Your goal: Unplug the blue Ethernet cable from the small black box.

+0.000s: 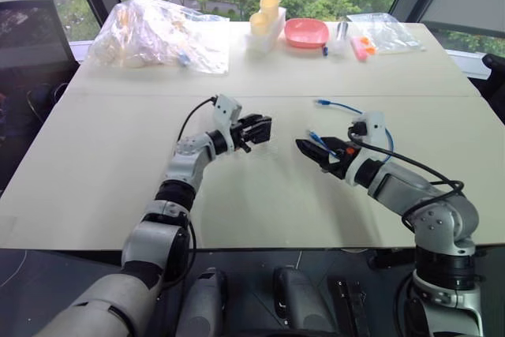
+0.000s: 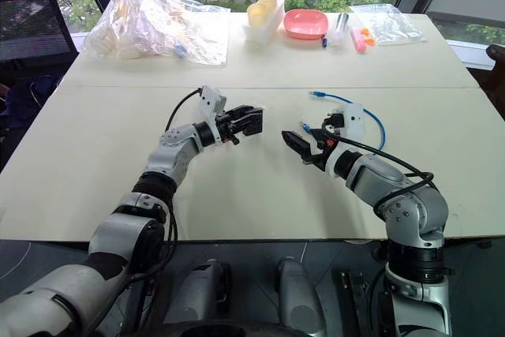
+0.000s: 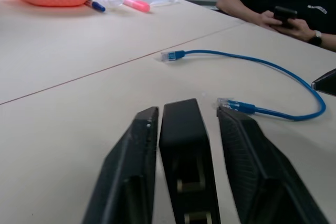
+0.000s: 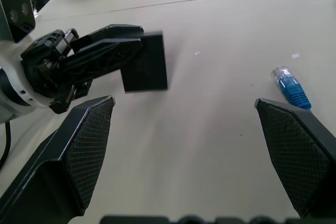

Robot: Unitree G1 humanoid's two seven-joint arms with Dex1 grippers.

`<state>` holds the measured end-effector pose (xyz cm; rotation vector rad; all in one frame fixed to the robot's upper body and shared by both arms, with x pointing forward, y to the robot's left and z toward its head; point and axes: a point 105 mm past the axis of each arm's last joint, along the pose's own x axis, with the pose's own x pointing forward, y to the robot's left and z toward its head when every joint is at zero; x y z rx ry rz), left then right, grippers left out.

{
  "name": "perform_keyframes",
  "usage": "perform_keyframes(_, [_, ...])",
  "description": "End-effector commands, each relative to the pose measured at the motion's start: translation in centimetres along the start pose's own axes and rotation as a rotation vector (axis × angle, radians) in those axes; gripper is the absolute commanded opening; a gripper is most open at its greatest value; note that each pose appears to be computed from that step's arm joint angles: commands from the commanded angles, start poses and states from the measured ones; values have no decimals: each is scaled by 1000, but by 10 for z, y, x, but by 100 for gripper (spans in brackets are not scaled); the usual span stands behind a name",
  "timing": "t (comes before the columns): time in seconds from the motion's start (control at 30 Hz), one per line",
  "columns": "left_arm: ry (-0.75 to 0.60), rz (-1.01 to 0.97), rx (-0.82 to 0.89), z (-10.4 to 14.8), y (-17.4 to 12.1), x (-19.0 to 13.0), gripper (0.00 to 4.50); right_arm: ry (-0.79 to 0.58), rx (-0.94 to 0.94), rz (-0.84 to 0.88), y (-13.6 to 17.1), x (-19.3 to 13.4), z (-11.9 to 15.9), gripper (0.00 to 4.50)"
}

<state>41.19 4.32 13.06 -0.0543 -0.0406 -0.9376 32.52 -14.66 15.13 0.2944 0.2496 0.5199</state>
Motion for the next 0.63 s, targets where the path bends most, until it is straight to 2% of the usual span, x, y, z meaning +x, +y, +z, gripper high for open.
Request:
perform_keyframes(0.03, [-30, -29, 36, 10, -3, 2, 302, -61, -27, 11, 4, 0, 13, 450])
perform_keyframes(0.2, [-24, -52, 86, 23, 1, -7, 424, -63, -40, 24, 6, -3, 11, 450])
perform_keyframes(0.33, [-83, -51, 73, 59, 7, -32, 424, -71, -49, 55, 10, -10, 11, 450])
perform_keyframes(0.43, [-91, -69, 34, 79, 0, -59, 424, -78, -58, 97, 14, -15, 11, 450])
perform_keyframes(0.63, [-6, -12, -28, 77, -12, -105, 424, -83, -85, 145, 16, -20, 10, 450])
